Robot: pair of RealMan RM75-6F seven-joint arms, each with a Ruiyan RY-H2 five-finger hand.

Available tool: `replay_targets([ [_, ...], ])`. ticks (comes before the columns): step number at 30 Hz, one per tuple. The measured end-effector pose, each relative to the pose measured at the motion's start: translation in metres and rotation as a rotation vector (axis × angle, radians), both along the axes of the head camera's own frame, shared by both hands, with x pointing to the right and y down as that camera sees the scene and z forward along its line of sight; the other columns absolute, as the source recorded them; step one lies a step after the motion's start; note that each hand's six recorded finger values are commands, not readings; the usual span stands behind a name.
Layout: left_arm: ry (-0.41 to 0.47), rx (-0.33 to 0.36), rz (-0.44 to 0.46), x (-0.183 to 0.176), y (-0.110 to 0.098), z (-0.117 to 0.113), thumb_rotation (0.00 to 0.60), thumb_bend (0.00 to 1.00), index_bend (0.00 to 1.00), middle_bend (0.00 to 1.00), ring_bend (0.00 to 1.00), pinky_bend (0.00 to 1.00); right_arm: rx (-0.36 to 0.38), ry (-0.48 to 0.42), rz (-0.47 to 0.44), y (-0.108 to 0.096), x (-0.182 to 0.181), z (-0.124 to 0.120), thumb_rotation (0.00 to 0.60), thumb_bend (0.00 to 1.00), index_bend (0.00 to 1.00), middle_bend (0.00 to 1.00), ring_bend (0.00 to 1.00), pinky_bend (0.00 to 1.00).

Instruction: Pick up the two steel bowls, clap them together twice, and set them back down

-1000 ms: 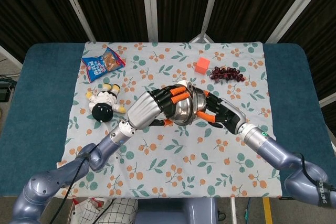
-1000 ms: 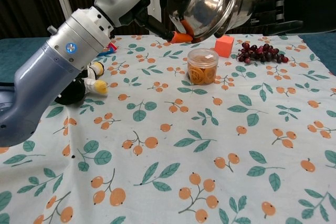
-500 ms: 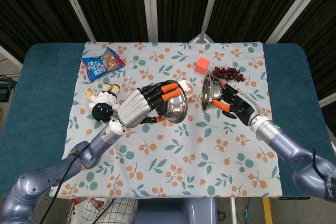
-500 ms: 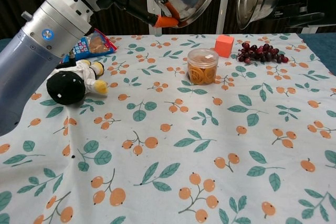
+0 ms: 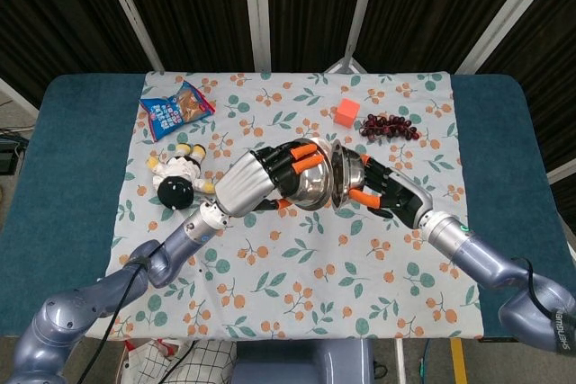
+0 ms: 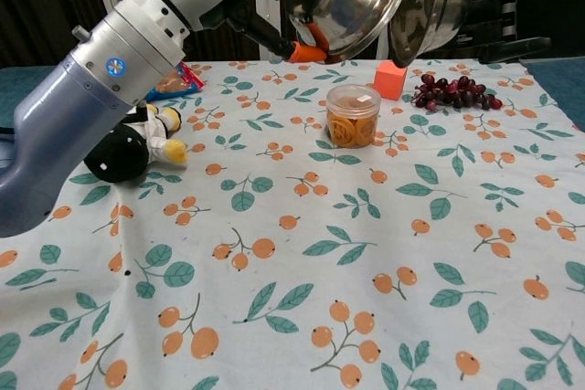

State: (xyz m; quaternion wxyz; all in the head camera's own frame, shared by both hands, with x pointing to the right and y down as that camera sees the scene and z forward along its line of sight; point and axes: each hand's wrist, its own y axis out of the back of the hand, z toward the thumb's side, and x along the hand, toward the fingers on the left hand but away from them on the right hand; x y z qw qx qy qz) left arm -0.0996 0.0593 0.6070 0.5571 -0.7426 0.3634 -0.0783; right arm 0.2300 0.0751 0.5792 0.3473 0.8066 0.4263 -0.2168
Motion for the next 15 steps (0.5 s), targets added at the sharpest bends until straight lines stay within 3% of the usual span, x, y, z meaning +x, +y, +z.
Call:
replay_targets([
  [5,0.006,-0.027,0.004,0.009,0.003,0.005,0.6,0.37,0.47,0.54,0.41,0.58,0.008,-0.011,-0.034,0.008,-0.011,-0.007,0.6,0.45,0.88,0.8,0.87,1.0],
  [15,0.048,-0.05,0.027,0.026,0.01,0.003,0.6,0.37,0.47,0.54,0.41,0.58,0.012,-0.01,-0.01,0.009,-0.011,-0.012,0.6,0.45,0.88,0.8,0.87,1.0],
])
